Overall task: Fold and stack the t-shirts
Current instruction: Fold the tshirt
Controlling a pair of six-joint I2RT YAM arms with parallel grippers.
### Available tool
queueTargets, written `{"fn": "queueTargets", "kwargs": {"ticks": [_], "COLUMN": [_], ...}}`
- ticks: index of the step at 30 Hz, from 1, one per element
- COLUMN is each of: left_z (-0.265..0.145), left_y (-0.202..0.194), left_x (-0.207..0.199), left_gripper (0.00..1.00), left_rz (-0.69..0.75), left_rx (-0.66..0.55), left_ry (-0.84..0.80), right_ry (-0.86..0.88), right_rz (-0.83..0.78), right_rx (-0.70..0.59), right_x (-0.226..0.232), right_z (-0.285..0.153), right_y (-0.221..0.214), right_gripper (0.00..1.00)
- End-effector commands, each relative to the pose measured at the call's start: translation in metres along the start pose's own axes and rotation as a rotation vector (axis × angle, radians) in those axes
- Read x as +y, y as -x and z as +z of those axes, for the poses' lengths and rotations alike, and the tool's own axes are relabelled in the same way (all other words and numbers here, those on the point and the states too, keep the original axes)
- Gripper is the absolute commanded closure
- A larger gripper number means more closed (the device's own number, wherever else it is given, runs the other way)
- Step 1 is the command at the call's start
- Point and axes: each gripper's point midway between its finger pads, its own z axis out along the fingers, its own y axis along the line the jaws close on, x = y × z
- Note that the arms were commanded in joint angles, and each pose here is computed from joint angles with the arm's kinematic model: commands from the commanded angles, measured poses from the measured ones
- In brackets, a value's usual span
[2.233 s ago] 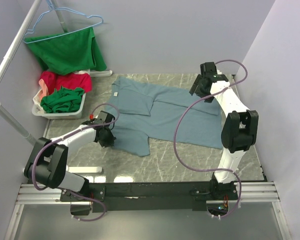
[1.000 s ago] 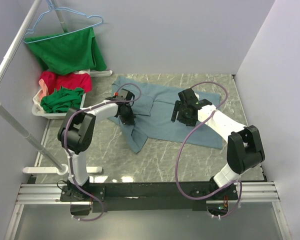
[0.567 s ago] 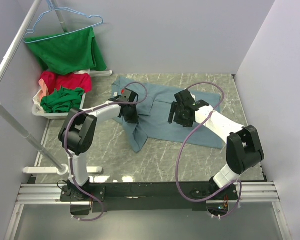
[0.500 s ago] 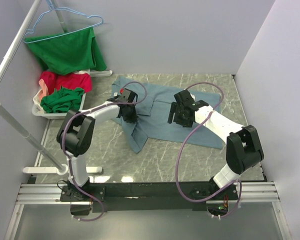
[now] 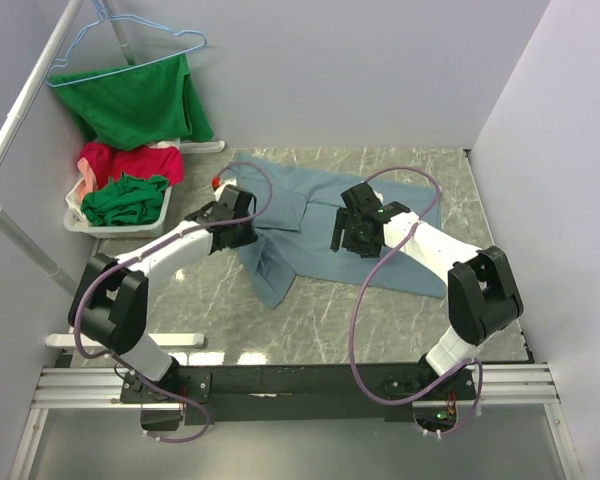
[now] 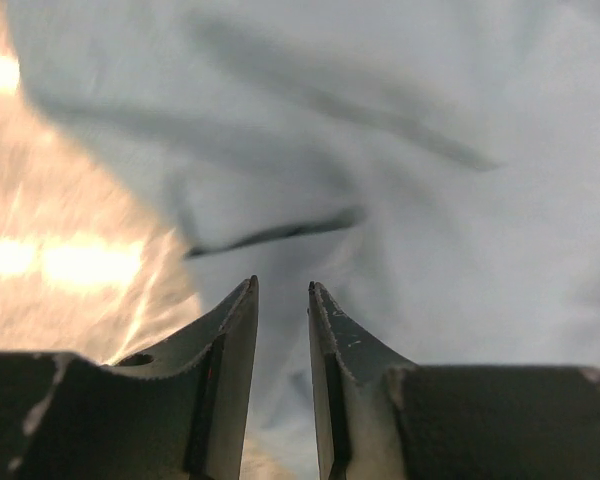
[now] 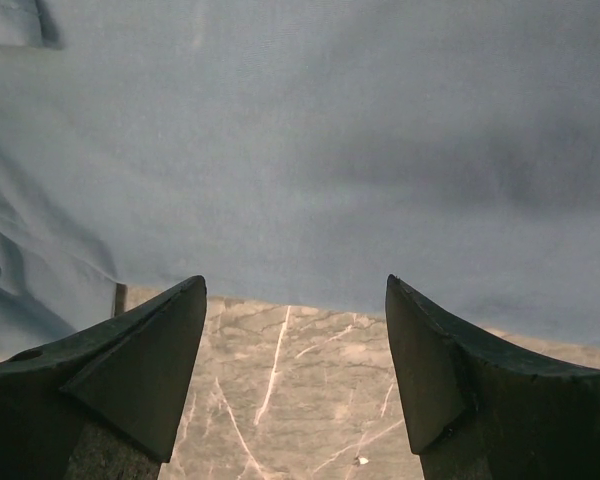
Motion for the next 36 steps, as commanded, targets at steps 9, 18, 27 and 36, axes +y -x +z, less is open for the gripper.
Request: {"fn": "queueTargets", "kwargs": {"ticks": [9,18,27,36], "left_z": [0.016,0.036,0.022,-0.022], "left_y": [-0.034,-0.048,-0.041,-0.022], "left_x": [0.050,0.028,0.017,0.003], "left_gripper": [0.68,0.72,0.99,0.99], "left_rz": [-0.096,-0.056,-0.051,-0.055], "left_rx": [0.021,0.115,0.106,0.008], "left_ry": [0.097,-0.012,-0.058,-0.035], "right_ry": [-0.002,0.010,0.006,0.027], "right_rz": [-0.005,-0.023,-0.031,-0.035], "right_rx": [-0.025,-0.017,-0.012,-0.017], "right_x": [0.007,0.018,0.022,0.032], "right_z": [-0.001,-0.002,0.001,-0.001], "right_y": [0.008,0.005,0.003,0.006], "right_gripper": [0.22,0.22,0.22,0.22]}}
